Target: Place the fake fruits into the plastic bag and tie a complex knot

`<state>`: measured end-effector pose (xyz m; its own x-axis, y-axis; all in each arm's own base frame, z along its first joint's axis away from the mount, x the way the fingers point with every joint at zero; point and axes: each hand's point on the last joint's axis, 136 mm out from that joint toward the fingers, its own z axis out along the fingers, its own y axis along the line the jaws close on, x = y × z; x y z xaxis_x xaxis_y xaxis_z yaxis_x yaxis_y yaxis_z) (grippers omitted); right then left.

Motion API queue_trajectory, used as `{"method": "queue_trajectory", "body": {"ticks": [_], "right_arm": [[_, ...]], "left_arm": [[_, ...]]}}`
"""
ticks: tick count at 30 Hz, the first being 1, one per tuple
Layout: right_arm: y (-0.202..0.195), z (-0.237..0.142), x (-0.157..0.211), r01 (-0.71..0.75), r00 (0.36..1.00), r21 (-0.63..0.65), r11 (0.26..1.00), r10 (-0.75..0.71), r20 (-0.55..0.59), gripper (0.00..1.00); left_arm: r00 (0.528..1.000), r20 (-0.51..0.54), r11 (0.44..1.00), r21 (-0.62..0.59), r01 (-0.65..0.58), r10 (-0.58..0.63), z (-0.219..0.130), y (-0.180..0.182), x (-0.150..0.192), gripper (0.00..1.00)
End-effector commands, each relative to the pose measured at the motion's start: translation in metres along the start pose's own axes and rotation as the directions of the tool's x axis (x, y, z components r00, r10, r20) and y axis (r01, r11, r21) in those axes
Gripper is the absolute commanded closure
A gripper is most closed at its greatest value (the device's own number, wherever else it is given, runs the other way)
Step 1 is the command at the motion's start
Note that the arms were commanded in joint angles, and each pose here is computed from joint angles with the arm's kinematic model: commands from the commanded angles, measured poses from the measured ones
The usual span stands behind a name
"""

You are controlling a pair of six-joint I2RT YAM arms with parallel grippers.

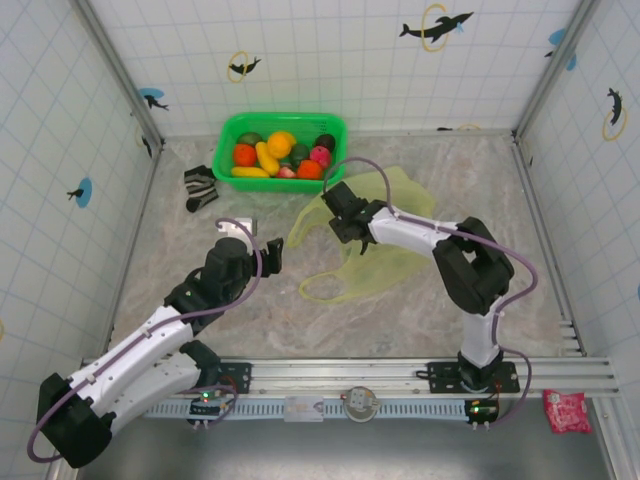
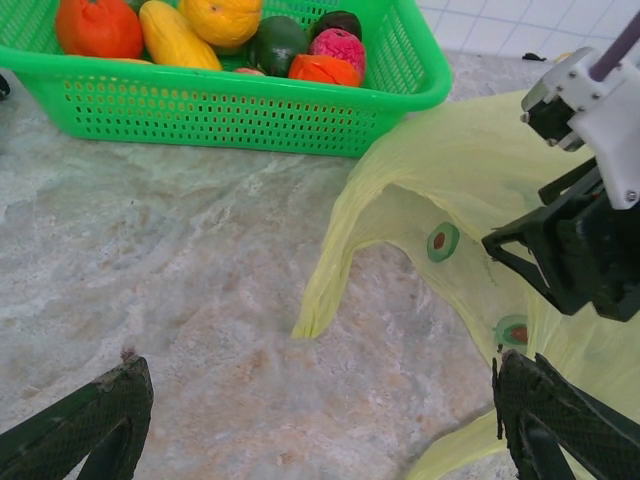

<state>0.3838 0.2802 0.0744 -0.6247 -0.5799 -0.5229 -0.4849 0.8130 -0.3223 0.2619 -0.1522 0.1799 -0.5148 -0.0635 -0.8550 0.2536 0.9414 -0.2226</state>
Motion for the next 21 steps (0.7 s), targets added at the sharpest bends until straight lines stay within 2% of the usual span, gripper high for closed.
{"method": "queue_trajectory", "body": {"ticks": [1,3,5,7,9,16,19,21], "right_arm": [[0.001,0.002,-0.002,0.026,0.999,-0.008,1.0,-0.026,-0.022,0.47],[0.005,0.001,-0.001,0.031,0.999,-0.036,0.999,-0.031,-0.023,0.64],[0.007,-0.003,-0.005,0.041,0.999,-0.071,0.997,-0.042,-0.012,0.77],[0.013,-0.01,-0.009,0.062,0.998,-0.13,0.99,-0.062,0.009,0.91],[0.012,-0.018,-0.015,0.065,0.998,-0.17,0.983,-0.06,0.034,0.98],[-0.002,-0.056,-0.036,0.046,0.989,-0.294,0.955,-0.002,0.148,1.0],[-0.009,-0.075,-0.041,0.032,0.977,-0.368,0.929,0.048,0.208,1.0],[-0.013,-0.089,-0.042,0.028,0.966,-0.417,0.908,0.083,0.245,1.0]], "left_arm": [[1.0,0.005,1.0,-0.023,-0.02,0.02,0.001,0.006,0.003,0.11],[1.0,0.013,1.0,-0.024,-0.019,0.019,0.002,0.007,0.003,0.11],[1.0,0.013,1.0,-0.023,-0.021,0.021,0.004,0.007,0.006,0.12],[0.999,0.003,0.999,0.003,-0.041,0.041,0.005,0.002,0.007,0.2],[0.999,-0.006,0.999,0.01,-0.046,0.046,0.007,0.001,0.009,0.22],[0.995,0.018,0.993,0.07,-0.098,0.097,0.014,-0.006,0.02,0.18],[0.985,0.048,0.974,0.148,-0.174,0.168,0.014,-0.022,0.015,0.15],[0.968,0.109,0.957,0.163,-0.242,0.226,0.012,-0.029,0.006,0.14]]}}
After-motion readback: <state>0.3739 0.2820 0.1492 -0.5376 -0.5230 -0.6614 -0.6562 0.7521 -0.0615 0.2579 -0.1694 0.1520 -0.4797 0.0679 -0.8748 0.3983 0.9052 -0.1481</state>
